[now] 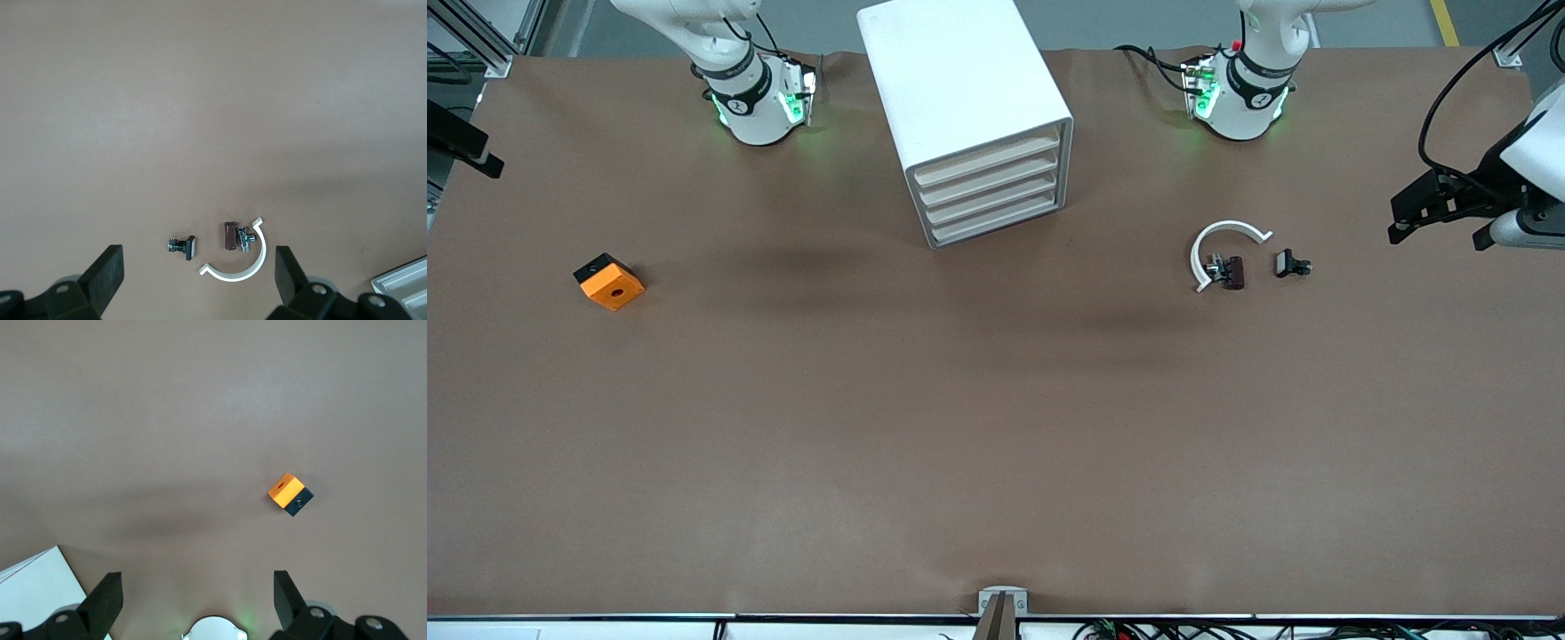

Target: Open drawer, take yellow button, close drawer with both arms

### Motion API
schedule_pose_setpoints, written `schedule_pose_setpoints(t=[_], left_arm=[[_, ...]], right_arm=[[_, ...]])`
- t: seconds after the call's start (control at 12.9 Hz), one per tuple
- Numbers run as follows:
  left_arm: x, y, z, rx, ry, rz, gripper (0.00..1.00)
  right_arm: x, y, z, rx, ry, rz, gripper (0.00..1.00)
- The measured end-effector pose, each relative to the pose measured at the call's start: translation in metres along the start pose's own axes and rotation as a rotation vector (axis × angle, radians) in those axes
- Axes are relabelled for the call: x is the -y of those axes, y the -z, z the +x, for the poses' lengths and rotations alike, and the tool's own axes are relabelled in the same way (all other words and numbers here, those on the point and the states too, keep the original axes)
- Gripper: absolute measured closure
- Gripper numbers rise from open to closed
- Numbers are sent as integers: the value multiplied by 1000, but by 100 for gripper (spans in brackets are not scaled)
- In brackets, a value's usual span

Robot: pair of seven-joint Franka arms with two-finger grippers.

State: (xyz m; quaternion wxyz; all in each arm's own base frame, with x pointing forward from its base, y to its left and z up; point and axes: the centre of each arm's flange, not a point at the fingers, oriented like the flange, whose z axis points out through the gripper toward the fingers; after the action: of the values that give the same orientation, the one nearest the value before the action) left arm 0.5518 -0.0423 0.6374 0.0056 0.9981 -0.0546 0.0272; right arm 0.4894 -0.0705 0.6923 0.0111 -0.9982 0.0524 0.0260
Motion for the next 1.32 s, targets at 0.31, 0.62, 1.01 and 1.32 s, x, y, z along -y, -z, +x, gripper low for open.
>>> schedule_pose_setpoints(t=[0.31, 0.62, 1.01, 1.32], left_arm=[[-13, -17, 4, 46, -41, -63, 0], [-20, -46, 15, 81, -251, -190, 0], [-46, -125, 33, 150, -591, -389, 0], [-85, -181, 36, 212, -730, -515, 0]], right_arm=[[-24, 6, -8, 0, 57, 7, 0], [4, 6, -5, -10, 88, 2, 0], [30, 6, -3, -19, 71, -5, 0], [30, 6, 0, -40, 69, -5, 0]])
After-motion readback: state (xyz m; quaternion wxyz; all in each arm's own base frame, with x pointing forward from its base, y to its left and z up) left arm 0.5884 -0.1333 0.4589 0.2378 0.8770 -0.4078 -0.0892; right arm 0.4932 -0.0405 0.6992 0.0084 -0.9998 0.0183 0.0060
